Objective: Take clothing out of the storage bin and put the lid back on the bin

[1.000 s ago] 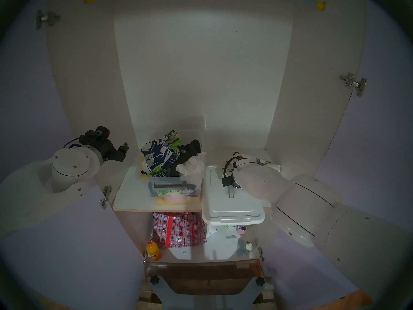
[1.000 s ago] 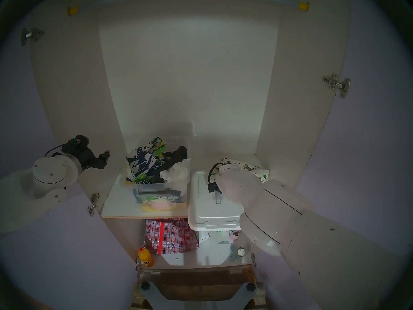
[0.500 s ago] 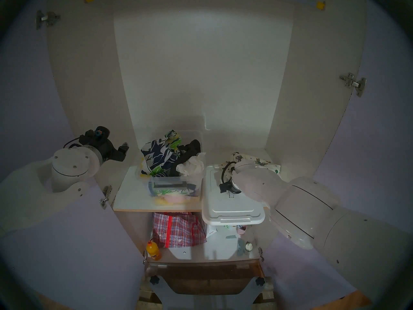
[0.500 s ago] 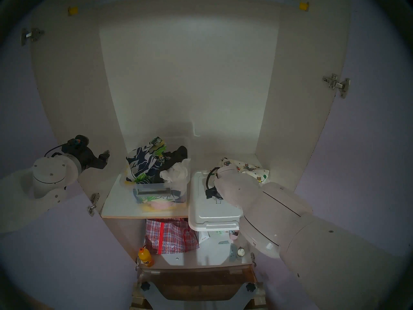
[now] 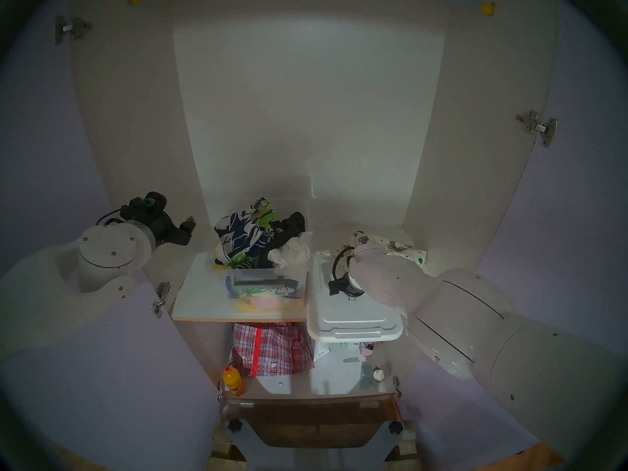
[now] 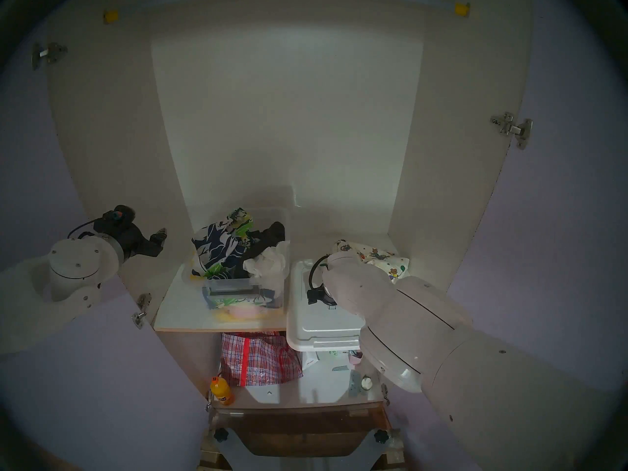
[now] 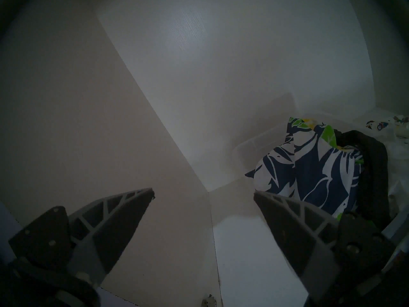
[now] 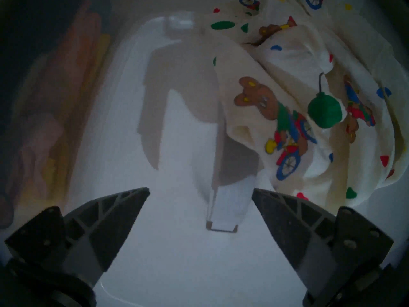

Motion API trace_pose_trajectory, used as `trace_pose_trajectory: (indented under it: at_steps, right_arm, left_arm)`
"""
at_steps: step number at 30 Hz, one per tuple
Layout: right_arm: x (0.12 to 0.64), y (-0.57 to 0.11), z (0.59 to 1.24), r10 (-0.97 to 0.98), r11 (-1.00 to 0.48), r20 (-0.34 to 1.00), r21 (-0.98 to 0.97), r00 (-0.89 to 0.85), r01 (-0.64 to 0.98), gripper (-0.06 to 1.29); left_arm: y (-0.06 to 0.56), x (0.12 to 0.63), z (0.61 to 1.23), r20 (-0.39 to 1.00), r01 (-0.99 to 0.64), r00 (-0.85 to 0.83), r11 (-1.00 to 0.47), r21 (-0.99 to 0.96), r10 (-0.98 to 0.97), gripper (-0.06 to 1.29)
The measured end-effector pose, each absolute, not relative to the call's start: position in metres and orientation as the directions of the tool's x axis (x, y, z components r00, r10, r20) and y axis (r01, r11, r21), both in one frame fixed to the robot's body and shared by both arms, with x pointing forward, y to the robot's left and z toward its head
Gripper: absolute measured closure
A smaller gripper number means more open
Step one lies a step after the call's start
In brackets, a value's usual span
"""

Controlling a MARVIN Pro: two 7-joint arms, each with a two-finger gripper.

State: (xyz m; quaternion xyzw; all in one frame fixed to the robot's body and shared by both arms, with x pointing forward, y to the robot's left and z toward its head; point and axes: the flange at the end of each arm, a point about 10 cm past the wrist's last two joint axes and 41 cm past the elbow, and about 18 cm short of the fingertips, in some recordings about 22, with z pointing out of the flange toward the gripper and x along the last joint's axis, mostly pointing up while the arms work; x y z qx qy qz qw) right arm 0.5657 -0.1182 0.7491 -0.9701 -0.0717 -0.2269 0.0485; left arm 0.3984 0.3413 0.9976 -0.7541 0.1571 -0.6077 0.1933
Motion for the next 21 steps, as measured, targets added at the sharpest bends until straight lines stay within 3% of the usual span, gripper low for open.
trace_pose_trajectory:
  at_steps: [4,13,16,18,21]
  right_arm:
    - [0.567,-0.117,0.751,0.126,-0.983,0.458,-0.059,0.88,0.172,-0.02]
    - [0.57,-0.113,0.738,0.102,-0.989,0.621,-0.023,0.777,0.148,-0.01]
    - [0.569,-0.111,0.736,0.097,-0.99,0.643,-0.019,0.76,0.143,0.23]
    - [0.568,-0.112,0.733,0.095,-0.991,0.648,-0.008,0.756,0.132,0.57]
    - [0.567,-0.114,0.732,0.092,-0.993,0.645,0.0,0.758,0.12,0.78]
  left_arm:
    - [0.341,0.398,0.998,0.856,-0.002,0.212,-0.876,-0.483,-0.472,0.01]
    - [0.341,0.398,0.998,0.856,-0.002,0.212,-0.876,-0.483,-0.472,0.01]
    - [0.341,0.398,0.998,0.856,-0.002,0.212,-0.876,-0.483,-0.472,0.01]
    - [0.341,0.398,0.998,0.856,-0.002,0.212,-0.876,-0.483,-0.472,0.01]
    - [0.341,0.398,0.998,0.856,-0.002,0.212,-0.876,-0.483,-0.472,0.01]
